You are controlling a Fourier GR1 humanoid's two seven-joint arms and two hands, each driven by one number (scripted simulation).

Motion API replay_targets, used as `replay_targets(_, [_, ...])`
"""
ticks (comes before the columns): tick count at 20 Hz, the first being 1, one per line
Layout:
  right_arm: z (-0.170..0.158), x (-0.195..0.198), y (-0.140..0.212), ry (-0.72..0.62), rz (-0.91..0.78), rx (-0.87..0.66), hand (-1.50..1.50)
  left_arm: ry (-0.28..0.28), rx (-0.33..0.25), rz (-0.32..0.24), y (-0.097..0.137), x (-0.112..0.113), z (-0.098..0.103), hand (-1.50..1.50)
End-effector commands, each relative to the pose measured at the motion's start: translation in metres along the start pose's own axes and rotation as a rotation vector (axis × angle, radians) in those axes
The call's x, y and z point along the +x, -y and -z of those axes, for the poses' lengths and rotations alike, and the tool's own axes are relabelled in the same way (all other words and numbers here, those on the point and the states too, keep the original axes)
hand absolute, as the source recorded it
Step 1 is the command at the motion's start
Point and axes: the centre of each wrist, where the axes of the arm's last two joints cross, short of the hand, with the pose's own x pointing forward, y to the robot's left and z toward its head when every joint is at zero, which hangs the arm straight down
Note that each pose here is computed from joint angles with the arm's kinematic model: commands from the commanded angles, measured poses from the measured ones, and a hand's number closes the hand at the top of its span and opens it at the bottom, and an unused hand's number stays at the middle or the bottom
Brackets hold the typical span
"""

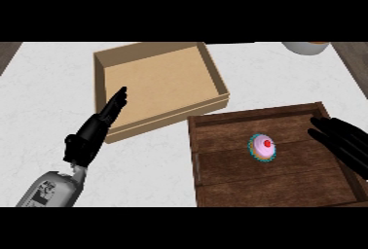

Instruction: Pick the cupcake from the tray and place it in the cardboard box

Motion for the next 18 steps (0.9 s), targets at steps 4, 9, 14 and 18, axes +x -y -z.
replay_targets(4, [-0.013, 0.057, 0.027, -0.083, 0.017, 0.179, -1.5, 0.002, -0.028, 0.006, 0.012, 0.008, 0.01, 0.0])
replay_targets(9, [-0.002, 0.052, 0.005, -0.136, 0.093, 0.152, -1.5, 0.033, -0.038, -0.008, 0.009, 0.01, 0.001, 0.0])
replay_targets(14, [0.018, 0.05, -0.012, -0.143, 0.09, 0.168, -1.5, 0.034, -0.036, 0.013, -0.007, 0.022, 0.004, 0.0])
replay_targets(18, [0.032, 0.037, -0.025, -0.196, 0.072, 0.194, -1.5, 0.023, -0.035, 0.004, 0.013, 0.005, 0.012, 0.0])
